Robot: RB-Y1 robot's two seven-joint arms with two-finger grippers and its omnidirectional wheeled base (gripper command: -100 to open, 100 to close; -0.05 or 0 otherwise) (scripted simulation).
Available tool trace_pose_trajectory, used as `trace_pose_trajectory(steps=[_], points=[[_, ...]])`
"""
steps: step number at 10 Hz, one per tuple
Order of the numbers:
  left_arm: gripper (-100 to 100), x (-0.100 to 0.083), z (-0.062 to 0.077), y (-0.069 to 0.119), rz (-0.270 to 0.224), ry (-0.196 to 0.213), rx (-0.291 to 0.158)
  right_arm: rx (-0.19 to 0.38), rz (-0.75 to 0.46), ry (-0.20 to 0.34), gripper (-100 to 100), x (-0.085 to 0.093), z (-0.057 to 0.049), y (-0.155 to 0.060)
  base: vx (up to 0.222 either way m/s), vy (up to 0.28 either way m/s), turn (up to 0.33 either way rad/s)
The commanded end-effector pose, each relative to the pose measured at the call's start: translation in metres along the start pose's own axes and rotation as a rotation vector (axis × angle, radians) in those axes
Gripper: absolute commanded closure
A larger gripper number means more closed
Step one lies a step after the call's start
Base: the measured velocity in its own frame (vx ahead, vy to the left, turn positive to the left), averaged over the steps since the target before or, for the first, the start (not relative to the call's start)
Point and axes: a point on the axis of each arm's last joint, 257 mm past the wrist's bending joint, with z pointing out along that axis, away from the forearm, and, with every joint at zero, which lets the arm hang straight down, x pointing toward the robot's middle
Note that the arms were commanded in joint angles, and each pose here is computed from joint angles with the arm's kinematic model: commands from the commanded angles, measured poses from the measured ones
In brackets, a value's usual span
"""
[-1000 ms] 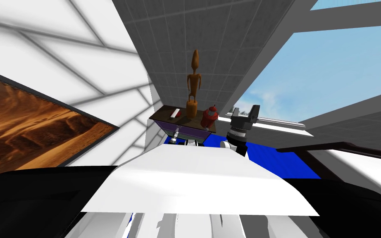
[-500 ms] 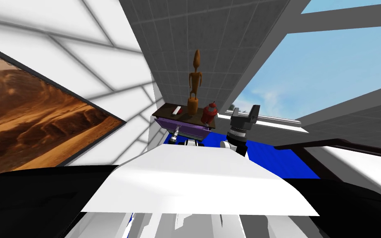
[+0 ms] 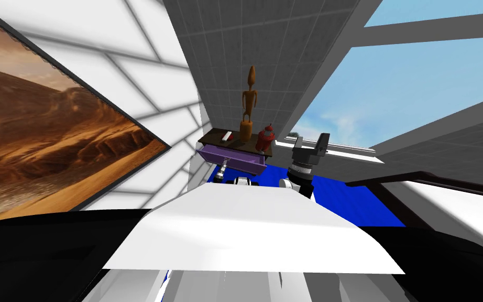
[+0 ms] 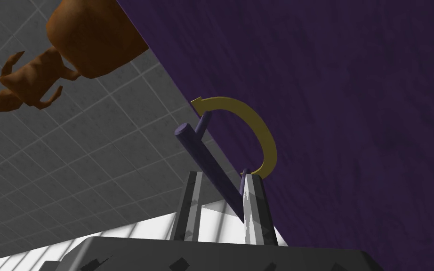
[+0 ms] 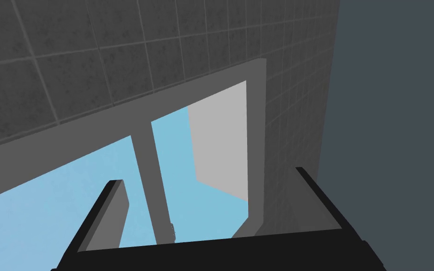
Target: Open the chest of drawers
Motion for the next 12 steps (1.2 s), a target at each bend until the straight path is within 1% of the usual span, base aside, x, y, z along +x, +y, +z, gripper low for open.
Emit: trace_pose_trajectory(steps=[1, 2, 3, 5, 6, 8, 9, 12], points=[[100, 0.0, -0.001, 0.0, -0.001, 0.005, -0.001, 0.0, 0.0, 0.0, 0, 0.0, 0.0, 0.0, -0.104, 0.019, 0.004], [-100, -0.013, 0.012, 0.004, 0.0, 0.007, -0.005, 0.0, 0.0, 0.0, 0, 0.0, 0.0, 0.0, -0.077, -0.031, -0.014], [-100, -0.013, 0.012, 0.005, 0.0, 0.008, -0.009, 0.0, 0.0, 0.0, 0, 0.0, 0.0, 0.0, -0.076, -0.039, -0.006], [-100, -0.027, 0.028, 0.006, 0.002, 0.007, -0.01, 0.0, 0.0, 0.0, 0, 0.0, 0.0, 0.0, -0.061, -0.038, -0.003], [-100, -0.027, 0.028, 0.006, 0.002, 0.007, -0.01, 0.0, 0.0, 0.0, 0, 0.0, 0.0, 0.0, -0.043, -0.028, -0.005], [-100, -0.042, 0.043, 0.006, 0.002, 0.006, -0.011, 0.0, 0.0, 0.0, 0, 0.0, 0.0, 0.0, -0.053, -0.033, -0.007], [-100, -0.042, 0.043, 0.006, 0.002, 0.006, -0.011, 0.0, 0.0, 0.0, 0, 0.0, 0.0, 0.0, -0.049, -0.026, -0.003], [-100, -0.063, 0.066, 0.004, 0.0, 0.004, -0.011, 0.0, 0.0, 0.0, 0, 0.0, 0.0, 0.0, -0.062, -0.03, -0.006]])
